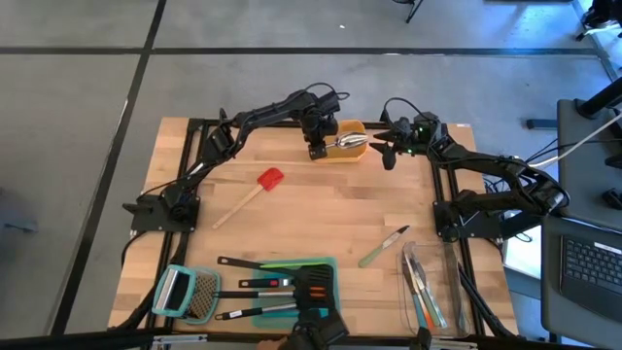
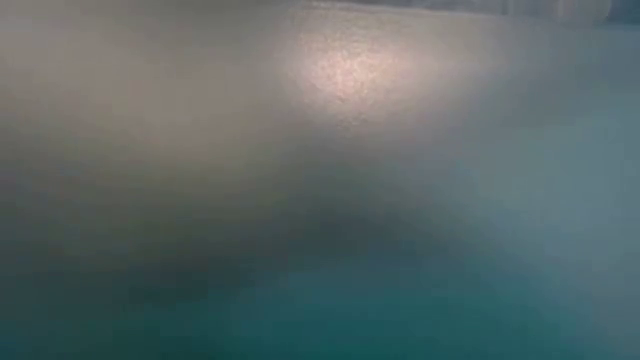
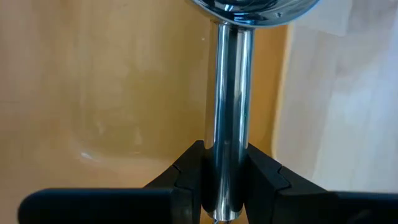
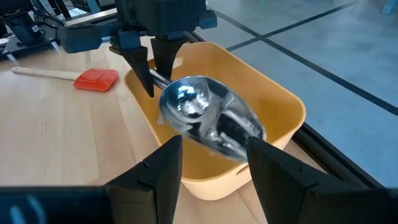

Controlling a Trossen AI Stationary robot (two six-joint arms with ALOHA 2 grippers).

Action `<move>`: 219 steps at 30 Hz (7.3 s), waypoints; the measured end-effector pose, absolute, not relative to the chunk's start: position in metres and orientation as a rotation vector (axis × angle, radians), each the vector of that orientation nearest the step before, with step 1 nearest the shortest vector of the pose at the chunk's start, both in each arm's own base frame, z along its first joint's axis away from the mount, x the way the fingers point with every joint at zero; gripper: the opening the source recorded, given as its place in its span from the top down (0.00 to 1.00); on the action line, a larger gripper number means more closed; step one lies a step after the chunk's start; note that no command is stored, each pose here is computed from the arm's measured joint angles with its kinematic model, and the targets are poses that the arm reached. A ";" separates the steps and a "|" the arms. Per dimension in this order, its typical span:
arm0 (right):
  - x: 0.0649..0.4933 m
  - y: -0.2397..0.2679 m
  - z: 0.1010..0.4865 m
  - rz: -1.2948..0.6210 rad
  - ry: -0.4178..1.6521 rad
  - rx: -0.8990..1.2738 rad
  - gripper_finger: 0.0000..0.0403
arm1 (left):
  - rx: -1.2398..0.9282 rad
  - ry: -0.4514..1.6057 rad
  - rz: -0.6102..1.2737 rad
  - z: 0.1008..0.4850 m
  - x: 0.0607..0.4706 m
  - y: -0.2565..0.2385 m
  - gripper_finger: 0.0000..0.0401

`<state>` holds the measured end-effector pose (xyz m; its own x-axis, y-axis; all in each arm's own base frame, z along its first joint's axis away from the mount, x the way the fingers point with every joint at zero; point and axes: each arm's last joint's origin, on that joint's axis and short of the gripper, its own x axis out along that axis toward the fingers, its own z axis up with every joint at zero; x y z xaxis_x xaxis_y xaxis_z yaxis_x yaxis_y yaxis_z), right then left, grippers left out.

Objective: Pick & Place Kitchen Items
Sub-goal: Put the ice scoop into the yellow bin

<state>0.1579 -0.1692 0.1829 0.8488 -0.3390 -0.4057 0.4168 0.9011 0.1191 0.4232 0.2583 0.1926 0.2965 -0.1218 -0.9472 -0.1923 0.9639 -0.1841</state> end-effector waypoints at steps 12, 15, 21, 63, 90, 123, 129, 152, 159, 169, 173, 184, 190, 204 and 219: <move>0.158 -0.169 0.182 -0.393 0.393 0.216 0.55 | -0.285 1.274 0.062 0.193 0.423 0.260 0.83; 0.158 -0.169 0.182 -0.393 0.394 0.216 0.55 | -0.269 1.265 0.062 0.193 0.424 0.260 0.83; 0.158 -0.169 0.182 -0.393 0.393 0.215 0.55 | -0.214 1.274 0.092 0.198 0.424 0.261 0.83; 0.169 -0.163 0.189 -0.360 0.385 0.208 0.55 | -0.098 1.473 0.117 0.224 0.405 0.250 0.83; 0.205 -0.140 0.206 -0.413 0.362 0.034 0.55 | -0.126 1.474 0.067 0.223 0.405 0.246 0.83; 0.298 -0.148 0.185 -0.269 0.873 -0.252 0.40 | -0.172 1.503 0.029 0.223 0.401 0.244 0.83; 0.297 -0.154 0.179 -0.287 0.887 -0.244 0.45 | -0.194 1.483 -0.003 0.223 0.401 0.243 0.83; 0.297 -0.154 0.177 -0.287 0.887 -0.230 0.97 | -0.167 1.497 0.036 0.225 0.398 0.247 0.82; 0.300 -0.157 0.182 -0.373 0.825 -0.178 0.98 | -0.038 1.525 0.252 0.237 0.399 0.248 0.66; 0.297 -0.163 0.179 -0.397 0.845 -0.157 0.98 | -0.021 1.377 0.256 0.282 0.395 0.233 0.64; 0.298 -0.165 0.169 -0.401 0.876 -0.151 0.98 | -0.019 1.348 0.269 0.294 0.391 0.230 0.64; 0.302 -0.169 0.151 -0.449 0.921 -0.136 0.99 | -0.023 1.342 0.310 0.300 0.388 0.229 0.62; 0.301 -0.168 0.150 -0.421 0.942 -0.164 0.99 | -0.011 1.338 0.330 0.301 0.388 0.230 0.65; 0.297 -0.163 0.145 -0.323 1.013 -0.193 0.99 | -0.016 1.077 0.272 0.346 0.380 0.226 0.72; 0.293 -0.162 0.143 -0.347 1.076 -0.212 0.99 | 0.012 0.570 0.180 0.437 0.362 0.199 0.72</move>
<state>0.2935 -0.1621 0.1426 0.4284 -0.3774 -0.8210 0.1732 0.9260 -0.3353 0.3617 0.1988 0.4366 0.8266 0.1728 -0.5356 -0.1664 0.9842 0.0607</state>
